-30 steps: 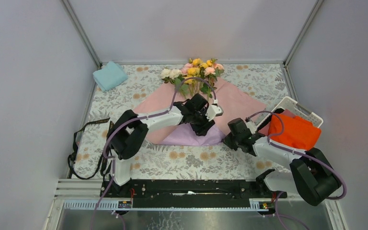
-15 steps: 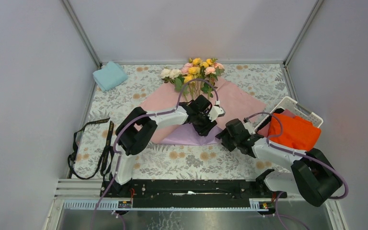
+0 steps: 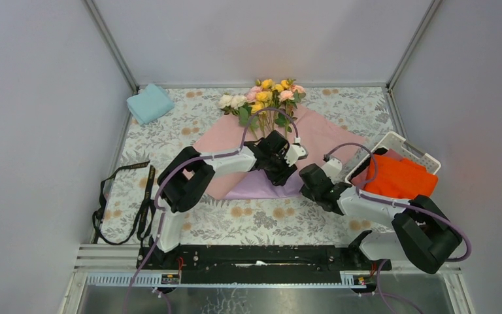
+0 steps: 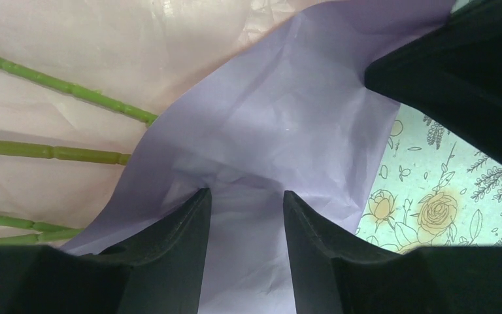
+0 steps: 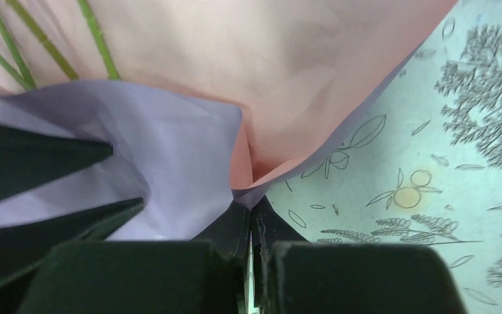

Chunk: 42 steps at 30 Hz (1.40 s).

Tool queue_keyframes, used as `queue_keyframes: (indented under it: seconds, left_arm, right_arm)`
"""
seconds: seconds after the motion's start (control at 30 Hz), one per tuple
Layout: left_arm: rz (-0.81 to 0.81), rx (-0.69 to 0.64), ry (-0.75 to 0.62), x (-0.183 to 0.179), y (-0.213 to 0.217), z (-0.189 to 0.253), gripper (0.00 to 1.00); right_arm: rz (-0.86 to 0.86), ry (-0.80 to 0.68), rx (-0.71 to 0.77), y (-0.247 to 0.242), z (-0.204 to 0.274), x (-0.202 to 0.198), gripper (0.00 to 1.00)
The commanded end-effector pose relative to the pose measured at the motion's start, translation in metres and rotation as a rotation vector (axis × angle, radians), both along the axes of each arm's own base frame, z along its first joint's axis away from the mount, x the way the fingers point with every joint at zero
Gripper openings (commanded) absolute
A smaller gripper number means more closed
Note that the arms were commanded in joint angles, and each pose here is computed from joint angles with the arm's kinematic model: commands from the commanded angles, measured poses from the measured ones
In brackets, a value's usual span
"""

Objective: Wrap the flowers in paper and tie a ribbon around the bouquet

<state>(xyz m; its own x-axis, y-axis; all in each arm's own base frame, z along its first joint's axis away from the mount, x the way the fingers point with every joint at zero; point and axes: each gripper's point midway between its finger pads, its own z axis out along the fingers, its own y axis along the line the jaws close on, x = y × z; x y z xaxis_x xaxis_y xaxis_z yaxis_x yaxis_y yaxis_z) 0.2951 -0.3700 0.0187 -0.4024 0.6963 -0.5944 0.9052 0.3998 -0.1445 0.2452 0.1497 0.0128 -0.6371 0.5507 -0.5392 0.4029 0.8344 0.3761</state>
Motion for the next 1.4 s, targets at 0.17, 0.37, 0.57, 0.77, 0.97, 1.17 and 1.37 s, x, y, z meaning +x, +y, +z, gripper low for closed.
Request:
queue_keyframes:
  seconds: [0.17,0.37,0.57,0.77,0.97,1.17,1.37]
  left_arm:
    - [0.080,0.026,0.035,0.008,0.019,-0.016,0.52]
    - [0.112,-0.058,0.076,0.018,0.022,-0.002,0.53]
    - [0.114,-0.184,0.171,0.011,0.023,0.013,0.56]
    - [0.133,-0.281,0.232,0.015,0.035,0.056,0.64]
    - [0.225,-0.223,0.216,0.018,0.093,0.068,0.83]
    - [0.290,-0.076,0.219,-0.001,0.138,0.026,0.87]
    - [0.348,-0.028,0.321,-0.002,0.145,-0.006,0.82]
  right_arm:
    - [0.344,-0.197,-0.565,-0.004,0.039,0.012,0.00]
    - [0.600,-0.365,-0.575,0.040,0.050,0.009,0.00]
    - [0.800,-0.529,-0.592,0.063,0.060,0.008,0.00]
    - [0.802,-0.482,-0.627,0.064,0.047,0.011,0.00]
    - [0.784,-0.481,-0.647,0.062,0.054,0.015,0.00]
    - [0.806,-0.452,-0.665,0.068,0.051,0.017,0.00]
    - [0.824,-0.441,-0.685,0.072,0.053,0.021,0.00]
